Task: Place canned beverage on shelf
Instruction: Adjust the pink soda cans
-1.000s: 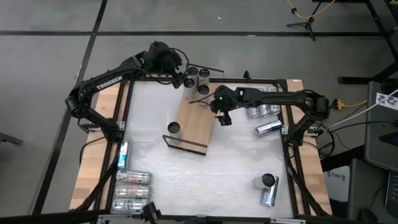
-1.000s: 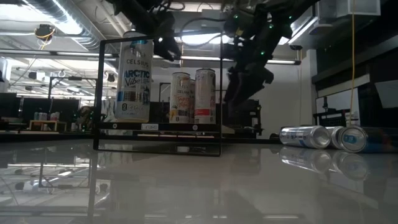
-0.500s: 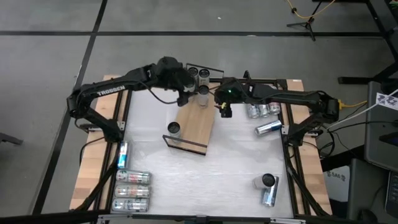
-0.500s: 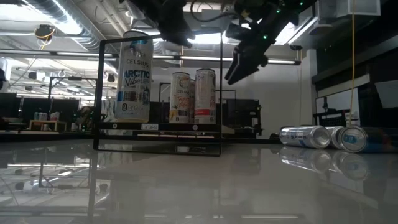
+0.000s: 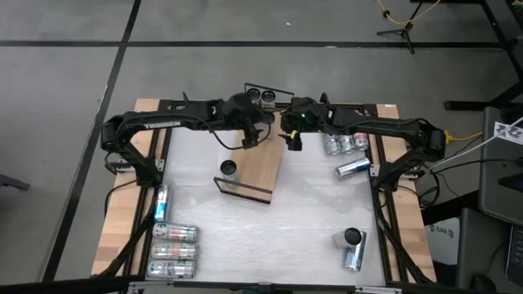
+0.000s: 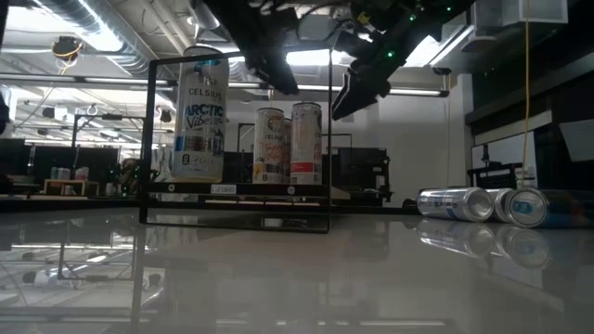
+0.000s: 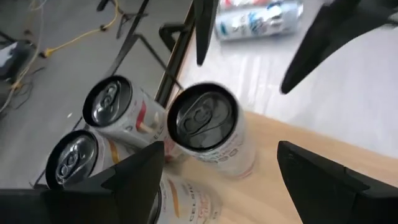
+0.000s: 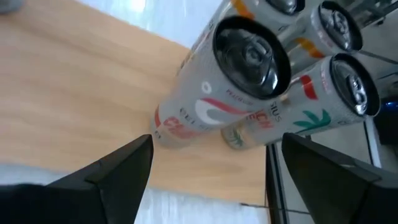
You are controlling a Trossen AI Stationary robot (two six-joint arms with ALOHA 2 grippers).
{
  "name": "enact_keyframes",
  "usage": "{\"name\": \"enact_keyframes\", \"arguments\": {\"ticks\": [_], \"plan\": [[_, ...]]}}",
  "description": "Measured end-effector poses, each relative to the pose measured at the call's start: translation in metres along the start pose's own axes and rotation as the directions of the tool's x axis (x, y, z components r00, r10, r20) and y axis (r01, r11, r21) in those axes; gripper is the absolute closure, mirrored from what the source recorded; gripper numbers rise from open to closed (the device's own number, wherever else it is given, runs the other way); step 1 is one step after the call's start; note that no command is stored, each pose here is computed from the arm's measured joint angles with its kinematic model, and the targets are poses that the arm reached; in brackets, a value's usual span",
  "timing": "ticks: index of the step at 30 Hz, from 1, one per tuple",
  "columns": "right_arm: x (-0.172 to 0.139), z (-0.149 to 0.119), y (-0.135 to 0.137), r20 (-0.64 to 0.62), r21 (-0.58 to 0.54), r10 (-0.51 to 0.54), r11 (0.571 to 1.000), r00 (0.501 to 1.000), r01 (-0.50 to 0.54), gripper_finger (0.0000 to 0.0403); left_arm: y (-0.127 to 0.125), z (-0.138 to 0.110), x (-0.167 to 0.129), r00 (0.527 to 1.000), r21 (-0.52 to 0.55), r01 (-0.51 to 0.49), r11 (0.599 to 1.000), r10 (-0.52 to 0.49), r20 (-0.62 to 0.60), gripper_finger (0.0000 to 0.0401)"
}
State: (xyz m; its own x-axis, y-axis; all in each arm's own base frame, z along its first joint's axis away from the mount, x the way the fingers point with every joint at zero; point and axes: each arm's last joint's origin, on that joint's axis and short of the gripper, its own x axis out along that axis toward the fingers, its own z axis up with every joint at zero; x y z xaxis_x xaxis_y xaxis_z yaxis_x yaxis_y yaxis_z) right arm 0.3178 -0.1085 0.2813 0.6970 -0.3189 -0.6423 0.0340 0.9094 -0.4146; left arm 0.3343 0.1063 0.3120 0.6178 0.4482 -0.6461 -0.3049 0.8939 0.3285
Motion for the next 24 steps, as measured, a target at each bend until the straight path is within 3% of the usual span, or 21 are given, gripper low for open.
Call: {"name": "enact_keyframes", "arguments": {"ticks": [9, 24], "plan": [[0.000, 0.005, -0.001, 0.058, 0.003, 0.004, 1.000, 0.998, -0.004, 0.0050, -0.004, -0.003, 0.021, 0.995, 0.011, -0.083, 0.996, 0.084, -0.048, 0.0095], [0.019, 0.000, 0.002, 0.022, 0.001, 0.004, 1.000, 1.000, -0.004, 0.0050, -0.003, -0.004, 0.022, 0.988, 0.013, -0.140, 0.990, 0.141, -0.057, 0.0095]]}}
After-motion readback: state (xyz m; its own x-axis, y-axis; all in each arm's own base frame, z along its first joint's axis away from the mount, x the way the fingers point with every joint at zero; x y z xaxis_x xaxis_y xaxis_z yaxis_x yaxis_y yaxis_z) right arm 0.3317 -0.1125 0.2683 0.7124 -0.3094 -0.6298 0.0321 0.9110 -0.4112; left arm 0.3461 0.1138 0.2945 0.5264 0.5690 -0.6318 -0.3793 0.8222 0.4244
